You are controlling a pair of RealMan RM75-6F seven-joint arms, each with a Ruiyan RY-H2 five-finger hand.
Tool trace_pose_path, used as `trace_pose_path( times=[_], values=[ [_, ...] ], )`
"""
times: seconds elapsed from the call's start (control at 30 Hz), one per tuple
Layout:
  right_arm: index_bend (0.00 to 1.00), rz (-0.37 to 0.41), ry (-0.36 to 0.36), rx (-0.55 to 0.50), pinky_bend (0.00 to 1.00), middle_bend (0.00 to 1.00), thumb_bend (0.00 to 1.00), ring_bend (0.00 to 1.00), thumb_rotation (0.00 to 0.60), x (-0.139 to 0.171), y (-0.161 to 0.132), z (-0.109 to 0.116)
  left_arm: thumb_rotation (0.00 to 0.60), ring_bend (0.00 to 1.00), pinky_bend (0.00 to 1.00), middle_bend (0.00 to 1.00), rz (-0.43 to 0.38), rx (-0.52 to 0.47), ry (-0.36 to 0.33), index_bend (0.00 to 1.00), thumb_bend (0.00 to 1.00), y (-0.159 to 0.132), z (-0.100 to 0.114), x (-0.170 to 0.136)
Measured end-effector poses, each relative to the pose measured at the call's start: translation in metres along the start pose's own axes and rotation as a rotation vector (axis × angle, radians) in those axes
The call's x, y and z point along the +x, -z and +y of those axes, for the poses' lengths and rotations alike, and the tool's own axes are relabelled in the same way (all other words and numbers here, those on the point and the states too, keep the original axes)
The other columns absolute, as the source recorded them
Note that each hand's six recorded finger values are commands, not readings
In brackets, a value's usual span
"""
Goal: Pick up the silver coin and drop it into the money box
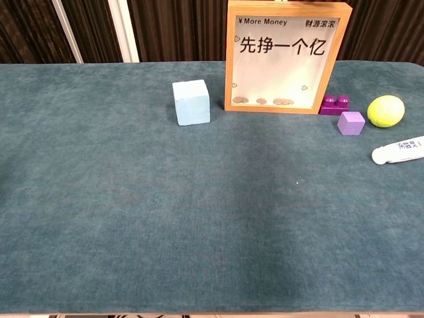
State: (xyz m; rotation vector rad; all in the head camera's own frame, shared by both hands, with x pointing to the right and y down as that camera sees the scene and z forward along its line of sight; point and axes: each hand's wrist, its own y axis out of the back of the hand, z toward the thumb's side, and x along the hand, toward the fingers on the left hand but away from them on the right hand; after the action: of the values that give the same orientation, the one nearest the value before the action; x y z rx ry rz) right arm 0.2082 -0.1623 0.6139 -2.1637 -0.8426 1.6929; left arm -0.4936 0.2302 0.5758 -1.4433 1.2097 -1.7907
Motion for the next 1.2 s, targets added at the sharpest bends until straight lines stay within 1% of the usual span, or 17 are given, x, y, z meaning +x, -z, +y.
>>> trace_pose_path(
  times=[0.23, 1.0, 1.1, 1.2],
  values=[
    [0.66, -0.009, -0.016, 0.001, 0.0, 0.0, 0.65, 0.0, 0.6, -0.0008, 0.0011, -0.0039, 0.6, 0.0, 0.0, 0.0, 0.0, 0.0, -0.001, 0.09, 0.36, 0.0003, 0.0004, 0.0001],
    [0.63, -0.017, -0.035, -0.02, 0.0, 0.0, 0.65, 0.0, 0.6, -0.0037, -0.0003, -0.009, 0.6, 0.0, 0.0, 0.0, 0.002, -0.001, 0.001, 0.09, 0.36, 0.0004, 0.0004, 0.001],
    [0.61, -0.019, -0.034, -0.02, 0.0, 0.0, 0.65, 0.0, 0.6, -0.0039, 0.0, -0.0088, 0.6, 0.0, 0.0, 0.0, 0.003, -0.001, 0.001, 0.09, 0.36, 0.0003, 0.0004, 0.0011],
    [0.57, -0.02, -0.031, -0.022, 0.0, 0.0, 0.65, 0.0, 0.6, -0.0042, 0.0002, -0.0082, 0.6, 0.0, 0.0, 0.0, 0.003, -0.001, 0.001, 0.09, 0.36, 0.0003, 0.0004, 0.0011]
  ],
)
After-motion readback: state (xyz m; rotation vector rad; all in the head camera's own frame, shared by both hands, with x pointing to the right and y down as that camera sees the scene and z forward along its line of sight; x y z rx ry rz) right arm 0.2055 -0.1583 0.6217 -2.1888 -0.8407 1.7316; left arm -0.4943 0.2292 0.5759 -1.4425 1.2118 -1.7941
